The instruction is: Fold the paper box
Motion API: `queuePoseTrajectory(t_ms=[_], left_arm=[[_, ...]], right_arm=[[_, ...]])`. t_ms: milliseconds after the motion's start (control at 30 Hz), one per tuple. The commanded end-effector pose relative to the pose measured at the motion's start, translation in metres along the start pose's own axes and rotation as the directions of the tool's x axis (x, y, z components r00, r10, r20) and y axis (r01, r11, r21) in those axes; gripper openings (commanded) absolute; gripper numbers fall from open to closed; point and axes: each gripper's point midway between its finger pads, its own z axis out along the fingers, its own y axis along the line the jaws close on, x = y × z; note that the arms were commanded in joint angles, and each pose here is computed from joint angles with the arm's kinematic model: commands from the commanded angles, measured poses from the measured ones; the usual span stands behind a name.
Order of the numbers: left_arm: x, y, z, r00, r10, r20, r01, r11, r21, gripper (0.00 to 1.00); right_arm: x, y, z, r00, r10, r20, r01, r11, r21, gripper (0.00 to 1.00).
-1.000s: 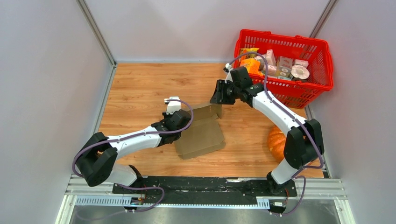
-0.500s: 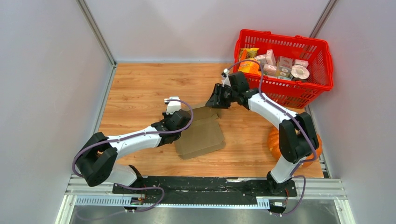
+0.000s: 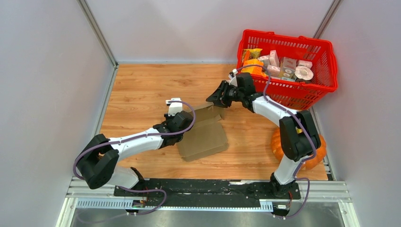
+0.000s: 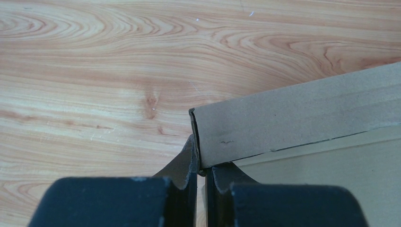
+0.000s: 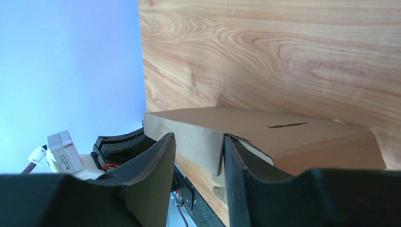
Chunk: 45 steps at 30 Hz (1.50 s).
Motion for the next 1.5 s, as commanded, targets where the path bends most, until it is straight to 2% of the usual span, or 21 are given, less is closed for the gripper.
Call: queuePoseTrajectory(t_ms=[0,67,100,400,433,467,500,533,567,600,667,700,767,800,867,900,1000,1067,1133,1300,1467], left_arm=[[0.012,0.001,-0.002,0.999,0.024,-0.043,-0.024,1.0,0.018,0.0],[0.011,0.0,-0.002,0.999,0.019,-0.039,-0.018,1.0,0.021,0.0],[0.011,0.0,-0.003,0.999,0.02,-0.039,-0.019,1.0,0.024,0.0],[0.012,0.004,-0.003,0.999,0.008,-0.04,-0.007,1.0,0.007,0.0],[0.014,0.005,-0.004,0.999,0.008,-0.042,-0.007,1.0,0.007,0.0],[0.013,0.006,-0.004,0.999,0.002,-0.038,-0.002,1.0,0.006,0.0],[0.013,0.007,-0.004,0.999,-0.001,-0.035,0.001,1.0,0.003,0.0],[0.013,0.007,-0.004,0.999,-0.003,-0.035,0.003,1.0,0.001,0.0],[0.013,0.007,-0.004,0.999,-0.004,-0.035,0.004,1.0,0.001,0.0],[0.014,0.007,-0.005,0.999,-0.003,-0.039,0.003,1.0,0.005,0.0],[0.015,0.007,-0.005,0.999,-0.005,-0.042,0.005,1.0,0.009,0.0],[0.016,0.007,-0.005,0.999,-0.008,-0.042,0.008,1.0,0.009,0.0],[0.016,0.007,-0.005,0.999,-0.01,-0.04,0.011,1.0,0.008,0.0],[0.017,0.006,-0.005,0.999,-0.012,-0.04,0.013,1.0,0.011,0.0],[0.018,0.006,-0.004,0.999,-0.009,-0.046,0.009,1.0,0.011,0.0],[0.016,0.004,-0.004,0.999,-0.009,-0.046,0.01,1.0,0.015,0.0],[0.016,0.004,-0.003,0.999,-0.01,-0.046,0.01,1.0,0.013,0.0],[0.016,0.004,-0.004,0.999,-0.01,-0.047,0.01,1.0,0.014,0.0],[0.016,0.004,-0.004,0.999,-0.008,-0.051,0.009,1.0,0.014,0.0],[0.015,0.005,-0.005,0.999,0.001,-0.05,-0.001,1.0,0.013,0.0],[0.015,0.005,-0.005,0.999,-0.003,-0.047,0.004,1.0,0.016,0.0]], right_arm=[[-0.008,0.013,0.002,0.996,0.091,0.018,-0.09,0.995,-0.053,0.3],[-0.007,0.01,0.002,0.993,0.115,0.021,-0.114,0.992,-0.045,0.13],[-0.004,0.005,0.002,0.991,0.132,0.018,-0.132,0.991,-0.036,0.0],[-0.007,0.0,-0.004,0.986,0.151,0.069,-0.146,0.987,-0.074,0.02],[-0.01,0.005,-0.007,0.987,0.133,0.086,-0.123,0.986,-0.112,0.15],[-0.008,0.004,-0.011,0.991,0.098,0.093,-0.087,0.99,-0.111,0.34],[-0.01,0.003,-0.014,0.993,0.058,0.104,-0.05,0.995,-0.086,0.59],[0.002,-0.014,-0.018,0.997,0.044,0.07,-0.045,0.999,0.017,0.63],[-0.002,-0.026,-0.022,0.994,-0.007,0.109,-0.005,0.995,0.104,0.66],[0.0,-0.026,-0.035,0.986,-0.112,0.125,0.093,0.985,0.148,0.69],[0.009,-0.059,-0.05,0.974,-0.159,0.161,0.11,0.954,0.28,0.69],[0.012,-0.055,-0.059,0.956,-0.236,0.171,0.176,0.936,0.305,0.69],[0.021,-0.076,-0.064,0.936,-0.308,0.17,0.209,0.875,0.436,0.64],[0.029,-0.087,-0.065,0.928,-0.343,0.146,0.238,0.847,0.475,0.56],[0.036,-0.094,-0.061,0.899,-0.416,0.137,0.283,0.791,0.542,0.47],[0.041,-0.098,-0.058,0.89,-0.438,0.124,0.302,0.773,0.558,0.3],[0.046,-0.101,-0.038,0.847,-0.528,0.066,0.393,0.705,0.59,0.0],[0.044,-0.102,-0.023,0.822,-0.569,0.04,0.433,0.668,0.605,0.0],[0.036,-0.098,-0.016,0.809,-0.584,0.062,0.43,0.662,0.614,0.0],[0.019,-0.109,-0.015,0.777,-0.625,0.076,0.399,0.582,0.709,0.0],[0.01,-0.105,-0.008,0.755,-0.648,0.098,0.405,0.579,0.707,0.0]])
